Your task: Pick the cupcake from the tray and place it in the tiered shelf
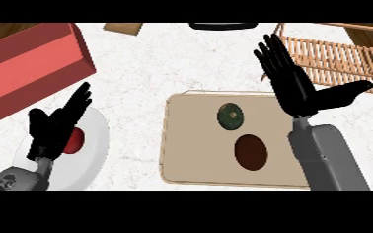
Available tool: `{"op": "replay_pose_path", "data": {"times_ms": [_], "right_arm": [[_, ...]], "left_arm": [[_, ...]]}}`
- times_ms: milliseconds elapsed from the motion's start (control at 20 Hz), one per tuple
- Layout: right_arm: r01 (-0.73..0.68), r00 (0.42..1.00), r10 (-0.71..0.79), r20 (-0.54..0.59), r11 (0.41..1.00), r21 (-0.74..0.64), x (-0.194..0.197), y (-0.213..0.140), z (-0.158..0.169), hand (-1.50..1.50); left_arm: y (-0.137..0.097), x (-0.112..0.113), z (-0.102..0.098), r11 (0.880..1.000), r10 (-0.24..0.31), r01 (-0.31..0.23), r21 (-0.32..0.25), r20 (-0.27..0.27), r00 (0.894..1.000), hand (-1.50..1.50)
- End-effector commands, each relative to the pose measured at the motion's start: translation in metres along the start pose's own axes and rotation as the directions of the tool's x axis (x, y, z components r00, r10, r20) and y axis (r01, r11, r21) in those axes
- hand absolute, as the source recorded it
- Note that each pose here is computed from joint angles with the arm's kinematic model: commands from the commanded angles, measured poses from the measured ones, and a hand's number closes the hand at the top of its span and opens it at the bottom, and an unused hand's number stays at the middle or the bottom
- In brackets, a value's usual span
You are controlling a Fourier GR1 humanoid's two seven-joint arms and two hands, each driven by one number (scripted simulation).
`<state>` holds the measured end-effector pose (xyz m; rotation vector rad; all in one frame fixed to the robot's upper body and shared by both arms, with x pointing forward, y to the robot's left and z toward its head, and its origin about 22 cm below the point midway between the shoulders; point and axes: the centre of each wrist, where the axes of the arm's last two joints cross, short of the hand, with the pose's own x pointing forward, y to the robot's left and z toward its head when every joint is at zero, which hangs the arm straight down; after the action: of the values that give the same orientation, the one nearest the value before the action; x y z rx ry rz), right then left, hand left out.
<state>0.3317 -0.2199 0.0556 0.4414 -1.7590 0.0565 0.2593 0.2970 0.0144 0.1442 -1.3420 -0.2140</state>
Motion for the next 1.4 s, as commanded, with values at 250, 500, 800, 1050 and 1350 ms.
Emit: {"op": "replay_pose_path", "data": {"times_ms": [250,500,800,1050,1350], "right_arm": [[-0.427,0.903,0.340,-0.261,0.666,-0.612,0.002,-0.086,0.084,-1.50],[-0.614,0.783,0.364,-0.504,0.322,-0.721,-0.022,-0.129,0.165,1.50],[-0.436,0.790,0.464,-0.401,-0.034,-0.899,-0.052,-0.053,0.187,-1.50],[-0.402,0.826,0.476,-0.300,0.126,-0.907,-0.046,0.025,0.206,-1.50],[-0.635,0.729,0.472,-0.496,0.195,-0.748,-0.033,0.055,0.249,-1.50]], "left_arm": [[-0.005,0.028,-0.009,0.995,-0.041,0.023,0.099,0.190,0.981,0.00],[-0.006,0.022,-0.006,0.995,-0.006,-0.010,0.098,0.168,0.986,0.00],[-0.033,0.017,-0.005,0.998,0.004,-0.015,0.056,0.195,0.981,0.00],[-0.047,0.026,-0.011,1.000,-0.003,0.003,-0.002,0.215,0.977,0.00],[-0.066,0.012,-0.014,1.000,0.006,-0.001,-0.023,0.232,0.973,0.00]]}}
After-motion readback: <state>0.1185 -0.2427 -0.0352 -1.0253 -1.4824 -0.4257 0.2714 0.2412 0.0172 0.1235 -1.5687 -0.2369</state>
